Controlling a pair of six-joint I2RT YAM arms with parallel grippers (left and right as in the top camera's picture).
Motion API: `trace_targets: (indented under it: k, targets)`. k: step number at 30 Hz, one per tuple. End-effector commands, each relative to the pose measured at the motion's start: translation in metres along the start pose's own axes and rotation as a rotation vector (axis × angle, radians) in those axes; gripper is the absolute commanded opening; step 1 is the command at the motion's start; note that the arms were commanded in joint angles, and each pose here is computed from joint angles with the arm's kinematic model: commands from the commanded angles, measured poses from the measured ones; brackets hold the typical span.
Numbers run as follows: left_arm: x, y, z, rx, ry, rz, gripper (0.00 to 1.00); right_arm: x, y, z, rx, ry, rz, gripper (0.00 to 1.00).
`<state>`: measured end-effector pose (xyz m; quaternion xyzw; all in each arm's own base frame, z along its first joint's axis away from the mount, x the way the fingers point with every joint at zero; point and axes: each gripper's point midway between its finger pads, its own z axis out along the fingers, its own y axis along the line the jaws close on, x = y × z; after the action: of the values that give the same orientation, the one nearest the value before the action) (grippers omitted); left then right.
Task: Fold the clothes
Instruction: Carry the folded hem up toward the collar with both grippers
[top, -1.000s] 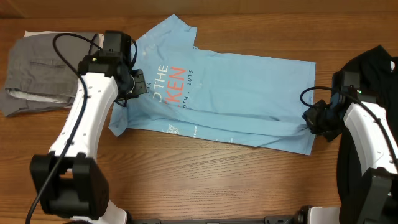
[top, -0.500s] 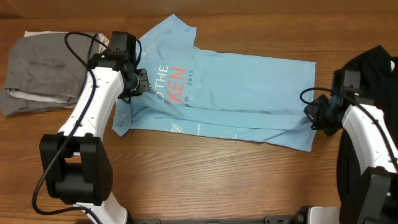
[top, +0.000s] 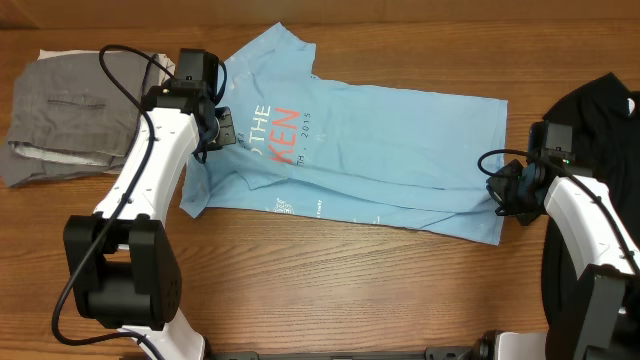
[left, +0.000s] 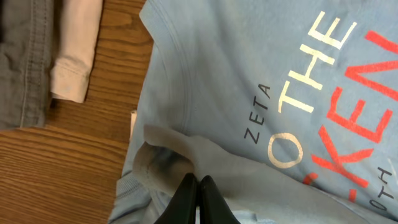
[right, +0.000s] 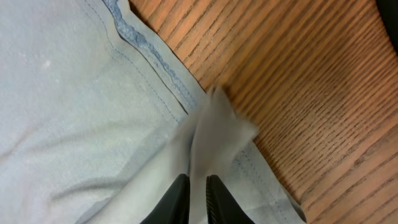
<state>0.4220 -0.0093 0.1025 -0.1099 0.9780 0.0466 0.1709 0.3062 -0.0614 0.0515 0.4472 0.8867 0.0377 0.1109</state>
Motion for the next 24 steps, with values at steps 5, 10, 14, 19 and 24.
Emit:
trace_targets:
  k: [5, 10, 14, 19, 24]
  targets:
    - [-0.016, 0.002, 0.003, -0.022, -0.046, -0.013, 0.04, 0.0, 0.01, 0.002, -0.018, -0.024, -0.02, 0.15]
    - [-0.023, -0.001, 0.003, -0.013, -0.076, -0.022, 0.06, -0.006, 0.02, 0.001, -0.055, -0.051, -0.056, 0.25]
    - [-0.033, -0.001, -0.005, -0.004, -0.104, -0.03, 0.56, -0.008, 0.03, -0.011, -0.086, -0.032, -0.156, 0.33]
    - [-0.042, 0.0, -0.043, 0.035, -0.083, -0.044, 0.93, -0.009, 0.033, -0.044, -0.059, 0.02, -0.178, 0.4]
    - [0.013, 0.022, -0.059, -0.042, 0.158, -0.1, 0.93, 0.023, 0.018, -0.056, -0.017, 0.179, -0.167, 0.41]
